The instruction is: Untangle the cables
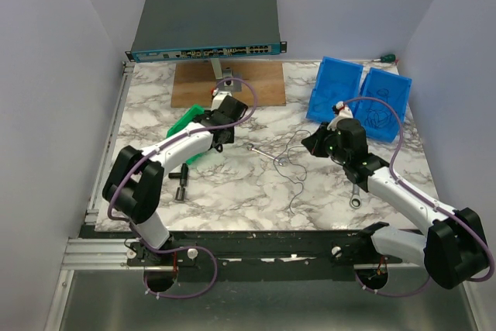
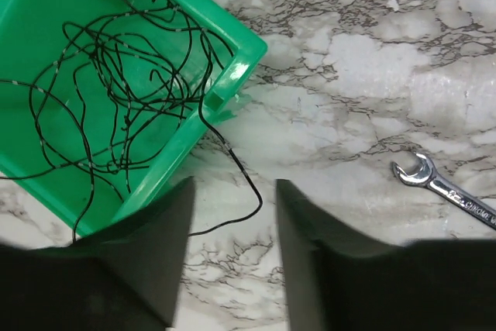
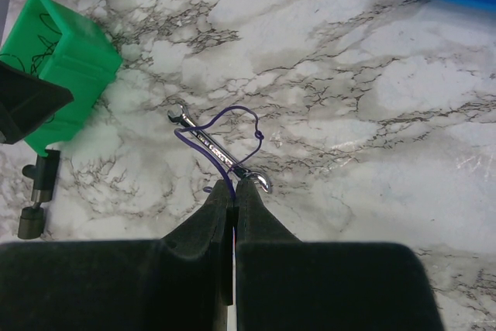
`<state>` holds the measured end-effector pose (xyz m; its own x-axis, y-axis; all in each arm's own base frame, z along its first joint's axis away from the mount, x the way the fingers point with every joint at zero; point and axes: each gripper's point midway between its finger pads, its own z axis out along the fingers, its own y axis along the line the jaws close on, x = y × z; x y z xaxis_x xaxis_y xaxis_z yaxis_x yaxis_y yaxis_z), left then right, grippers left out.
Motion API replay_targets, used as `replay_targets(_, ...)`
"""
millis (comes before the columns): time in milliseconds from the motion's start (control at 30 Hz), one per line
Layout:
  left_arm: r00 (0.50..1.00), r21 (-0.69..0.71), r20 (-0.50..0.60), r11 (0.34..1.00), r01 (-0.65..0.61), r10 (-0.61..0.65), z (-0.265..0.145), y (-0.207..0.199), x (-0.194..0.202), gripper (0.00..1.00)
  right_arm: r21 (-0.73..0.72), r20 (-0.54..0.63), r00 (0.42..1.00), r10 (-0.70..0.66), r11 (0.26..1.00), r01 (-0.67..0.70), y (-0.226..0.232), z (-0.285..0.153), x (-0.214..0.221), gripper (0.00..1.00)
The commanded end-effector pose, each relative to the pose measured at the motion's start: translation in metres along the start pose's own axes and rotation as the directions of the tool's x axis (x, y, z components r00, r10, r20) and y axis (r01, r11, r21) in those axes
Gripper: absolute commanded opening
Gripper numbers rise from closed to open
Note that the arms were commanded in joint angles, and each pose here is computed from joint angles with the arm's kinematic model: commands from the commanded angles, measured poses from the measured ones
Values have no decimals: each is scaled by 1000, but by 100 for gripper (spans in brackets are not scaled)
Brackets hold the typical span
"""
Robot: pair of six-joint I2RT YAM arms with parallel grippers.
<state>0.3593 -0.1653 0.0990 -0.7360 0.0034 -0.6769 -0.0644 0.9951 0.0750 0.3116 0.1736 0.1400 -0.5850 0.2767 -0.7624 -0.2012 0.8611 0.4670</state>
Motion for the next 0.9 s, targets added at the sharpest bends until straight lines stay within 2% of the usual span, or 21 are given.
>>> replay_targets(0,999,-66,3,997,-39,39,0,10,-4,28,3,16,1000,-18,1000,18,2,-2,-8,1)
replay_targets(100,999,-51,21,998,-28,29,-5,9,-8,1,4,17,1000,-19,1000,19,2,-2,-9,1)
replay_targets(133,999,-46,31,999,-22,24,-9,10,-11,0,4,16,1000,-20,1000,20,2,-2,-9,1)
replay_targets(367,997,83,57,996,44,-49,-29,15,-35,0,4,9,1000,-19,1000,19,1,-1,-7,1)
replay_targets(467,994,84,71,994,76,-82,-26,30,-45,0,2,8,1000,-20,1000,20,2,-1,-7,1)
replay_targets(733,990,43,-12,989,144,-143,17,71,-48,0,-5,4,1000,-18,1000,18,3,0,-6,1)
replay_targets(867,984,70,-81,984,166,-161,42,71,-41,0,-3,-1,1000,-19,1000,19,3,1,-5,1)
